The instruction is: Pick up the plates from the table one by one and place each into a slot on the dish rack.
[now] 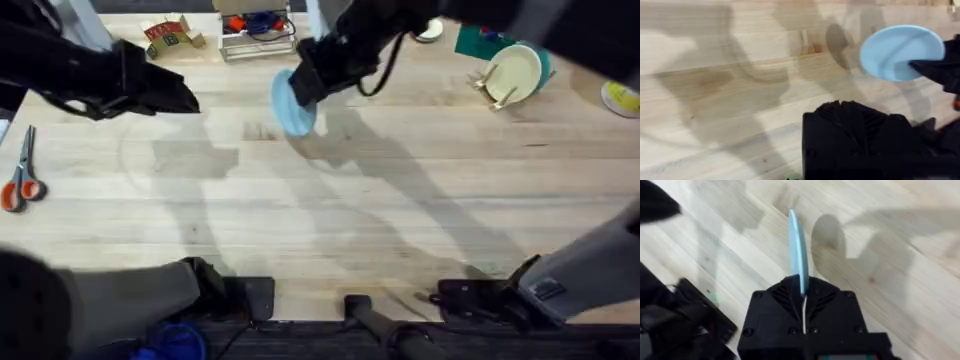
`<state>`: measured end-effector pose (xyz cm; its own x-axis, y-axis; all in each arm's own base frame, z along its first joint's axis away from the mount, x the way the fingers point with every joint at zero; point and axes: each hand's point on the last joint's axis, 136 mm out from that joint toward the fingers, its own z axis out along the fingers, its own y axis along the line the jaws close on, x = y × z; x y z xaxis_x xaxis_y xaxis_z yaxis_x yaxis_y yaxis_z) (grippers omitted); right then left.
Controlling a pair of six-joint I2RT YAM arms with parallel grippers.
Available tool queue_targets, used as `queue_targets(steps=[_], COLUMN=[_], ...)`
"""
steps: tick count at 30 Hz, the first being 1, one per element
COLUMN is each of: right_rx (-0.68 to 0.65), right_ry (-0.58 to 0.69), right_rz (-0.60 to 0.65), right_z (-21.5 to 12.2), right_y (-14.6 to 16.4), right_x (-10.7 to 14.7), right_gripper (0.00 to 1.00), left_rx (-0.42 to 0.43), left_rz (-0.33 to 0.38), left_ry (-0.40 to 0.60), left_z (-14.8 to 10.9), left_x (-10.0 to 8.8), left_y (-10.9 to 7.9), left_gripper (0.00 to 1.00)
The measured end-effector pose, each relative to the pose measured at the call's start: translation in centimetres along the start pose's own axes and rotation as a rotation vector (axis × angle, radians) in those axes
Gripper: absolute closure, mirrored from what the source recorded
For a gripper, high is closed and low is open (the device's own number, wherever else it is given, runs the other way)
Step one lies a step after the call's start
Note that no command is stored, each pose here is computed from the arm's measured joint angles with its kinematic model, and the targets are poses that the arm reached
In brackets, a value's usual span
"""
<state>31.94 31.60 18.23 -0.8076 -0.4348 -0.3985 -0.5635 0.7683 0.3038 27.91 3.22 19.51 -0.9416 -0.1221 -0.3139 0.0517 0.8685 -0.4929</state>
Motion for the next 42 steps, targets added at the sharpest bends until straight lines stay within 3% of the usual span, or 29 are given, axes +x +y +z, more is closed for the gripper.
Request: queue_targets(steps=[10, 19, 29, 37, 40, 42], right_rx=[0.211, 0.404, 0.502, 0.537, 0.568, 0.593], right_ry=[-0.09, -0.164, -0.151, -0.257, -0.284, -0.298], right_rz=[-0.173, -0.229, -0.234, -0.211, -0.185, -0.168], right_z=[-8.8, -14.4, -16.0, -21.4, -23.6, -25.0], right_y=[-1.8, -3.9, -5.3, -6.2, -7.3, -8.1], right_x=[1.3, 2.0, 2.8, 4.1, 5.1, 5.9], right_gripper=[0.971, 0.971, 0.972, 0.972, 0.972, 0.972], left_rx=[-0.11, -0.209, -0.263, -0.326, -0.344, -0.35], left_rz=[0.074, 0.095, 0.11, 0.183, 0.194, 0.193], left_ry=[-0.152, -0.206, -0.17, -0.117, -0.114, -0.112], left_z=[-4.7, -6.6, -6.2, -6.2, -6.4, -6.4], left_x=[1.3, 2.3, 2.7, 3.0, 3.0, 3.0], left_y=[-3.4, -3.7, -3.7, -5.2, -5.4, -5.4], left_gripper=[0.962, 0.962, 0.958, 0.925, 0.842, 0.55])
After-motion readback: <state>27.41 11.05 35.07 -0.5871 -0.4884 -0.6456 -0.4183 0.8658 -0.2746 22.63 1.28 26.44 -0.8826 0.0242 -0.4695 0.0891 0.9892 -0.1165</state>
